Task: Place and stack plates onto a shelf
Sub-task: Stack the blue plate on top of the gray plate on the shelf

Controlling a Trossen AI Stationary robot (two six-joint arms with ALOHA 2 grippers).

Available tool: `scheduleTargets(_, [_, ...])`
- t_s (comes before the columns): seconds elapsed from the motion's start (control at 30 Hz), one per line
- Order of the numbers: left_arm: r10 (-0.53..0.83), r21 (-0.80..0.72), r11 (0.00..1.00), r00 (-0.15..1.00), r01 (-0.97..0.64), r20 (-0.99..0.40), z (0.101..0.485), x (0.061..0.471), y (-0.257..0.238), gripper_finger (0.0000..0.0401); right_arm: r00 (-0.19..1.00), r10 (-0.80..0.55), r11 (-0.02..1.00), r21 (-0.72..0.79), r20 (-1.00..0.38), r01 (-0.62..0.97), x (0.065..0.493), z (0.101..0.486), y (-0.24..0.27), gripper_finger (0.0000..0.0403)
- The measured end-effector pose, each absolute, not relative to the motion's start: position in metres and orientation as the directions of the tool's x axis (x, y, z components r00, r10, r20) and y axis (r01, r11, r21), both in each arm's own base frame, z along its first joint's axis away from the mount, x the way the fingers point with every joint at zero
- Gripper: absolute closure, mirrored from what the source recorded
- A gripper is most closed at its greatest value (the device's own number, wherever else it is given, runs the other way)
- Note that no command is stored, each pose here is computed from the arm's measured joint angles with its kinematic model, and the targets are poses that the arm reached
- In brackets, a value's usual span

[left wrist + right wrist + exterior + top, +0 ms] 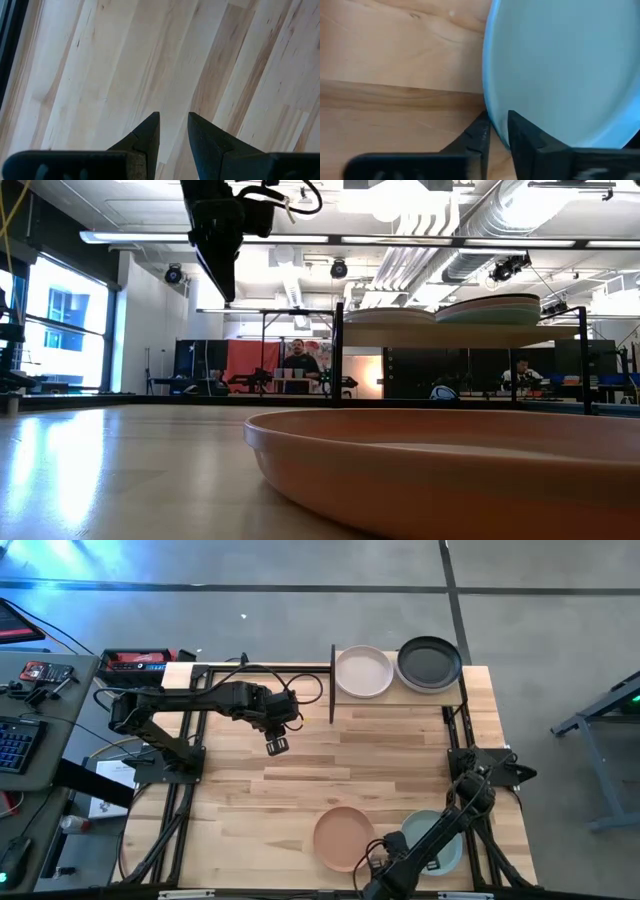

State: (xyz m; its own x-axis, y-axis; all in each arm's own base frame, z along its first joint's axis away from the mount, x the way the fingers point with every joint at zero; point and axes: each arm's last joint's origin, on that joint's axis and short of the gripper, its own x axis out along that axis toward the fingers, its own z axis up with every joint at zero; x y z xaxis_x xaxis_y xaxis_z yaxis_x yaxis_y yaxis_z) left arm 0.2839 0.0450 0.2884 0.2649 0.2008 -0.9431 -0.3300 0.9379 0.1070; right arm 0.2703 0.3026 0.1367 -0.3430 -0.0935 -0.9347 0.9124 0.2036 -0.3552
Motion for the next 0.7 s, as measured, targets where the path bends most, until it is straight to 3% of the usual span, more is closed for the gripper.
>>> scheduleTargets(0.13, [0.201,0.107,0.938,0.265,-0.330,-0.943,0.288,0.284,0.045,0.0311,-0.359,-0.074,0.206,-0.366,-0.930,0.907,0.272,0.136,0.302,0.0397])
scheduleTargets(0.3, [0.201,0.107,0.938,0.265,-0.330,-0.943,0.288,0.284,0.045,0.0311,-0.365,-0.050,0.206,-0.367,-0.930,0.907,0.273,0.140,0.301,0.0400])
scheduleTargets(0.7, [0.201,0.107,0.938,0.265,-0.329,-0.943,0.288,0.284,0.045,0.0311,-0.222,-0.113,0.123,-0.235,-0.969,0.964,0.270,0.183,0.288,0.0402])
